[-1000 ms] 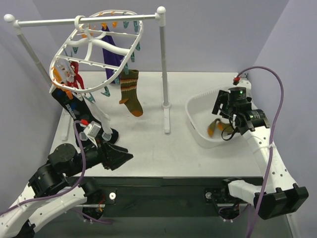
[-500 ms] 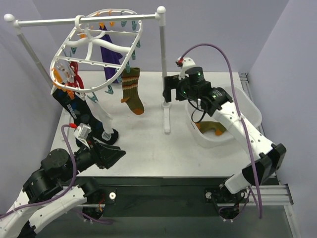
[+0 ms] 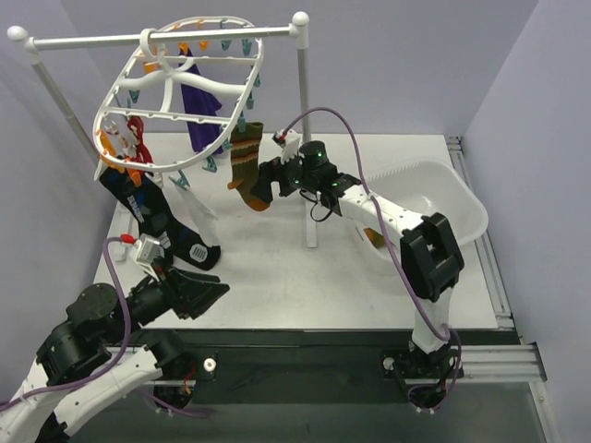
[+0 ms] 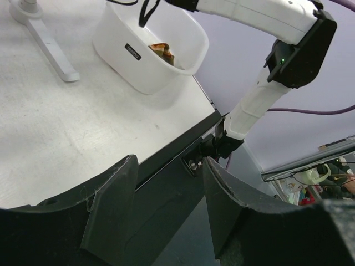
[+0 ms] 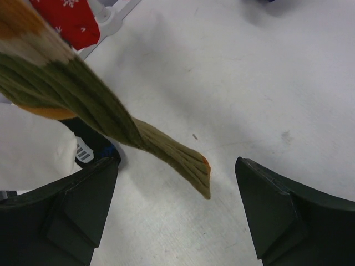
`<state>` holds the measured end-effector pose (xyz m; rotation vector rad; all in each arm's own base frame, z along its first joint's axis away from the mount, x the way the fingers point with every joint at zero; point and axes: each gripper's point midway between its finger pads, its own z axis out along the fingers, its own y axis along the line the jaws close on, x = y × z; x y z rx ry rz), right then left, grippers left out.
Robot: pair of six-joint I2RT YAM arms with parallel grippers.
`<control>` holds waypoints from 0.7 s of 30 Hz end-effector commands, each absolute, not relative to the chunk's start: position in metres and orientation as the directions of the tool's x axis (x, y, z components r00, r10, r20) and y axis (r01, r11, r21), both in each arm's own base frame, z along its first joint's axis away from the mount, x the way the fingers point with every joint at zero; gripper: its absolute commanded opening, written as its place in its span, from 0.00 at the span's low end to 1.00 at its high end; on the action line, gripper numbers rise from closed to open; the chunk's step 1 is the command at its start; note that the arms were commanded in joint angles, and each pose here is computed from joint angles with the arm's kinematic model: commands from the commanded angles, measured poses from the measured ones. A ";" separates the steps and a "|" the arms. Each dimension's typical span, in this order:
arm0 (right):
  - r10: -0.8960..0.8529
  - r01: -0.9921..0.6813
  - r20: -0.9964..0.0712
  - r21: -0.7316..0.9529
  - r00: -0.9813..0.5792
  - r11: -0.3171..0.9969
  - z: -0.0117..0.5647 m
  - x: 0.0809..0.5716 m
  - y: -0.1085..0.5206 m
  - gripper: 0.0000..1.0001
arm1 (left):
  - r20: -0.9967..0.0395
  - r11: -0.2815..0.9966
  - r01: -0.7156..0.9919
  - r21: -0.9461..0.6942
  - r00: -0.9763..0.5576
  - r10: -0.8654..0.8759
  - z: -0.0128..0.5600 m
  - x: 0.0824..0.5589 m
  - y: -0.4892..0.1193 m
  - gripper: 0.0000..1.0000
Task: Remove the socks clipped to the hanger
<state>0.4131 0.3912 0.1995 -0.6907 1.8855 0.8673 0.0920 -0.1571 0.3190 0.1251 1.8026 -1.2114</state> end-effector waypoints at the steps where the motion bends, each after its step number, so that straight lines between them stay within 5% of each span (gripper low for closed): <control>1: -0.032 -0.868 -0.953 0.261 -0.302 0.422 0.224 0.404 0.423 0.88 | -0.732 0.459 0.570 -0.682 -0.545 -0.410 0.335 0.086 -0.156 0.61; 3: -0.018 -0.872 -0.948 0.285 -0.318 0.399 0.225 0.403 0.430 0.81 | -0.734 0.461 0.570 -0.679 -0.539 -0.414 0.335 0.086 -0.154 0.61; 6: -0.019 -0.867 -0.932 0.330 -0.363 0.373 0.220 0.396 0.441 0.53 | -0.733 0.465 0.566 -0.680 -0.540 -0.414 0.333 0.085 -0.153 0.61; 7: -0.015 -0.864 -0.933 0.327 -0.359 0.382 0.223 0.395 0.441 0.34 | -0.734 0.469 0.564 -0.679 -0.538 -0.415 0.333 0.086 -0.152 0.61; 10: -0.019 -0.841 -0.922 0.345 -0.388 0.416 0.234 0.380 0.441 0.00 | -0.732 0.480 0.553 -0.681 -0.542 -0.413 0.331 0.088 -0.153 0.61; 21: 0.005 -0.676 -0.783 0.540 -0.622 0.501 0.282 0.283 0.433 0.00 | -0.724 0.521 0.509 -0.685 -0.554 -0.411 0.323 0.098 -0.155 0.66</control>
